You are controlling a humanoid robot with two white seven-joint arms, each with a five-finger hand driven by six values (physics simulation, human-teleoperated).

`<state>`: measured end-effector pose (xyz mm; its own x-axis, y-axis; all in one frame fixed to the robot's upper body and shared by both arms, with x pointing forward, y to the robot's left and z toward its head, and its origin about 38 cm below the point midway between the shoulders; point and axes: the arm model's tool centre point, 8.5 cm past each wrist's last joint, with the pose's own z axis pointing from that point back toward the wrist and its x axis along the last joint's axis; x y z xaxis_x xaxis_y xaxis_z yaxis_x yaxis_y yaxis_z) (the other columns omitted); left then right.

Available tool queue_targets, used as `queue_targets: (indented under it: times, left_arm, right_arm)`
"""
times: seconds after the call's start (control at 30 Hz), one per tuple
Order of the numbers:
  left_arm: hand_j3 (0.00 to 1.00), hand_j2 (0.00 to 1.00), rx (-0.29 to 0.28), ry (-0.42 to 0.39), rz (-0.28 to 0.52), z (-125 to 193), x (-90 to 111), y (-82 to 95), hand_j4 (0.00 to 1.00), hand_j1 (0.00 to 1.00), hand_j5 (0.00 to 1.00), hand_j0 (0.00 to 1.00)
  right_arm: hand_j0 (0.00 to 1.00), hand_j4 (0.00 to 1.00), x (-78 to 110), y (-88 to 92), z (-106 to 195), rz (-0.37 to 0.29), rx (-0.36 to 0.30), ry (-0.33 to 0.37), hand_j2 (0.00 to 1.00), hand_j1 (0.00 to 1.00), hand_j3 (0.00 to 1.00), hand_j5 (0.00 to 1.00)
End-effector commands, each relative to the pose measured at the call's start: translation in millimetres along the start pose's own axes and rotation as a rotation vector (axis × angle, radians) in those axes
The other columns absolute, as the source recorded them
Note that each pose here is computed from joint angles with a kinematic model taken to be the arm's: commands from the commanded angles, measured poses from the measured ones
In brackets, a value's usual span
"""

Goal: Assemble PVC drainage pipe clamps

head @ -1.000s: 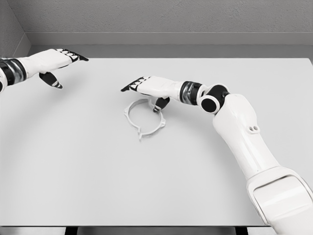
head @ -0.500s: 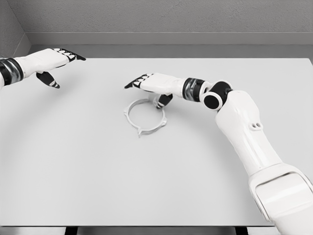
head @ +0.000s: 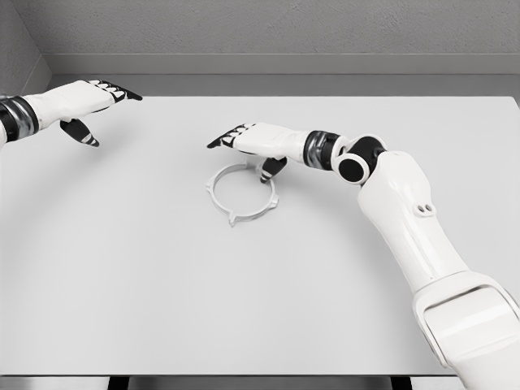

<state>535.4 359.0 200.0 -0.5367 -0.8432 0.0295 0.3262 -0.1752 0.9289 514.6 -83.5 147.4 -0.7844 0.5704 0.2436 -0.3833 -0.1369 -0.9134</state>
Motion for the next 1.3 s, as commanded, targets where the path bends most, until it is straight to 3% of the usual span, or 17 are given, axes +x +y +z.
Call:
queue_targets:
  times: [0.0,0.17,0.5,0.63,0.7,0.77,0.83,0.9,1.0,1.03,1.13,1.27]
  left_arm:
    - [1.00,1.00,0.007,0.000,0.006,0.4,-0.3,1.1,1.00,1.00,1.00,1.00]
    - [1.00,1.00,0.009,0.002,0.006,0.5,-0.7,1.8,1.00,1.00,1.00,1.00]
    - [1.00,1.00,0.012,0.005,0.004,0.9,-1.9,4.8,1.00,1.00,1.00,1.00]
    - [1.00,1.00,0.012,0.003,0.004,0.3,-1.3,4.8,1.00,1.00,1.00,1.00]
    - [1.00,1.00,0.014,-0.002,0.005,-2.2,1.1,4.9,1.00,1.00,1.00,1.00]
    - [1.00,1.00,0.015,-0.011,0.004,-5.0,4.4,5.3,1.00,1.00,1.00,1.00]
    - [1.00,1.00,0.021,-0.038,0.009,-15.4,15.7,5.6,1.00,1.00,1.00,1.00]
    - [1.00,1.00,0.028,-0.078,0.019,-33.3,34.0,5.9,1.00,1.00,1.00,1.00]
    - [1.00,1.00,0.051,-0.141,0.029,-57.4,63.3,13.2,1.00,1.00,1.00,1.00]
    - [1.00,1.00,0.058,-0.156,0.029,-62.4,69.9,16.5,1.00,1.00,1.00,1.00]
    - [1.00,1.00,0.069,-0.191,0.032,-74.7,87.1,21.1,1.00,1.00,1.00,1.00]
    - [1.00,1.00,0.074,-0.208,0.035,-80.4,95.6,22.9,1.00,1.00,1.00,1.00]
  right_arm:
    - [1.00,1.00,2.4,-1.3,-1.3,-0.005,-0.008,-0.006,1.00,1.00,1.00,1.00]
    - [1.00,1.00,7.6,-3.5,-5.1,-0.006,-0.014,-0.021,1.00,1.00,1.00,1.00]
    - [1.00,1.00,14.5,-28.3,4.7,0.033,-0.084,-0.041,1.00,1.00,1.00,1.00]
    - [1.00,1.00,6.2,-55.7,61.1,-0.016,-0.285,-0.067,1.00,1.00,1.00,1.00]
    - [1.00,1.00,-4.9,-64.5,113.5,-0.059,-0.407,-0.090,1.00,1.00,1.00,1.00]
    - [1.00,1.00,-5.3,-75.3,153.8,-0.064,-0.486,-0.124,1.00,1.00,1.00,1.00]
    - [1.00,1.00,-18.2,-61.5,182.3,-0.100,-0.510,-0.090,1.00,1.00,1.00,1.00]
    - [1.00,1.00,-44.6,-22.3,227.0,-0.191,-0.553,0.020,1.00,1.00,1.00,1.00]
    - [1.00,1.00,-54.3,36.1,291.1,-0.303,-0.614,0.137,1.00,1.00,1.00,1.00]
    - [1.00,1.00,-58.3,47.0,307.5,-0.326,-0.637,0.177,1.00,1.00,1.00,1.00]
    - [1.00,1.00,-59.2,67.4,343.8,-0.420,-0.690,0.181,1.00,1.00,1.00,1.00]
    - [1.00,1.00,-56.8,85.7,340.4,-0.446,-0.644,0.197,1.00,1.00,1.00,1.00]
